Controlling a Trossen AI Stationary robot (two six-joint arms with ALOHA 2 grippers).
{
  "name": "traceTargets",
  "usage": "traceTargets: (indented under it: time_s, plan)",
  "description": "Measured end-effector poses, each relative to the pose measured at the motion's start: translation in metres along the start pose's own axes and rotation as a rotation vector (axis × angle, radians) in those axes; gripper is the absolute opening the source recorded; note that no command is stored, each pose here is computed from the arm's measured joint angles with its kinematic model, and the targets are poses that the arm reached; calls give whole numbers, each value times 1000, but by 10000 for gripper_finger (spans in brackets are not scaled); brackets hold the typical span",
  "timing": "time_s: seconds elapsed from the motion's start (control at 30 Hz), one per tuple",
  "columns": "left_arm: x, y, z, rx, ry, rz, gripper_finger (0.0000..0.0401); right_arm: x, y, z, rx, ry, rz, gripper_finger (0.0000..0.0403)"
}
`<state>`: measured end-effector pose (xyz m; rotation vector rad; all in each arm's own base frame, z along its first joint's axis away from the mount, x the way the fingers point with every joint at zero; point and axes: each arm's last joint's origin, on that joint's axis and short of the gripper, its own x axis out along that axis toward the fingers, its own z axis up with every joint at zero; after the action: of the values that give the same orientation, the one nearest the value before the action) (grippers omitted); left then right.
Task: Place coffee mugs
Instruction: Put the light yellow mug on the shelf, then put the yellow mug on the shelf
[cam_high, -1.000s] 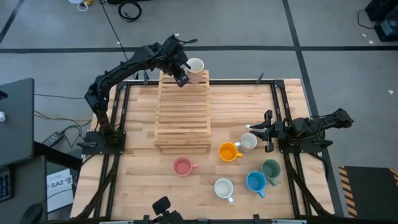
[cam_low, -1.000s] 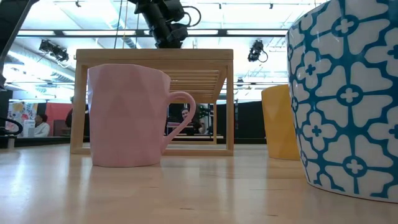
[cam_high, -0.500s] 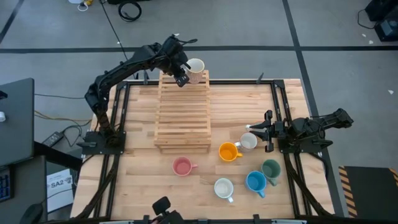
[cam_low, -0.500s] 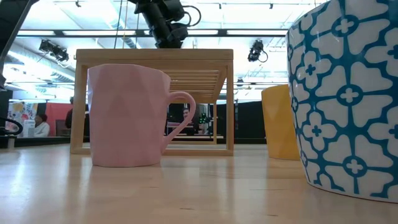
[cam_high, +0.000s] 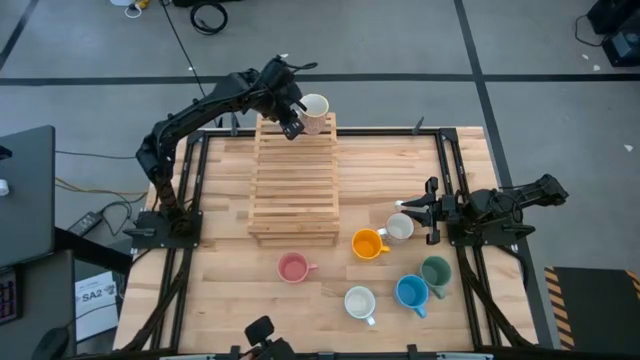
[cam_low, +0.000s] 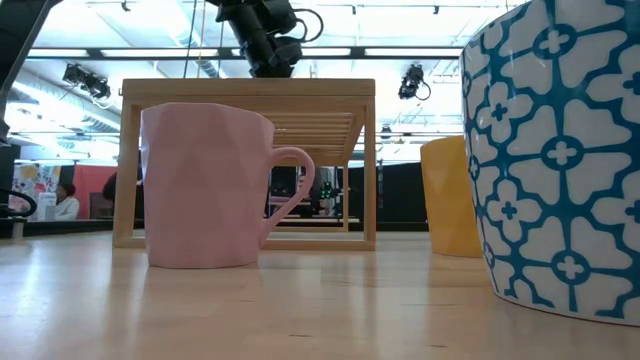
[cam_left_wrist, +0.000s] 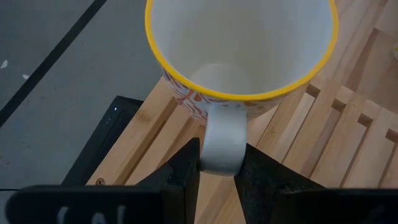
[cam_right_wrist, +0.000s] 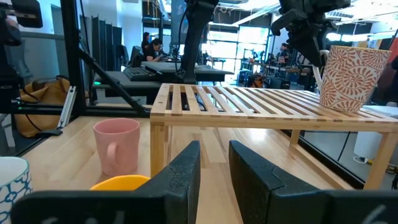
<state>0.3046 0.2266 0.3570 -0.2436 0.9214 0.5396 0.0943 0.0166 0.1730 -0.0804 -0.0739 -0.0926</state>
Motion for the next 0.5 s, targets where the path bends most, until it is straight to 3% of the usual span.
traceTargets:
  time_s: [0.23, 0.5]
  plan:
    - [0, 0, -1, 1, 7, -1, 107, 0, 0, 0, 0, 0, 0, 91]
    - [0, 0, -1, 1, 8, 0, 182, 0, 0, 0, 0, 0, 0, 91]
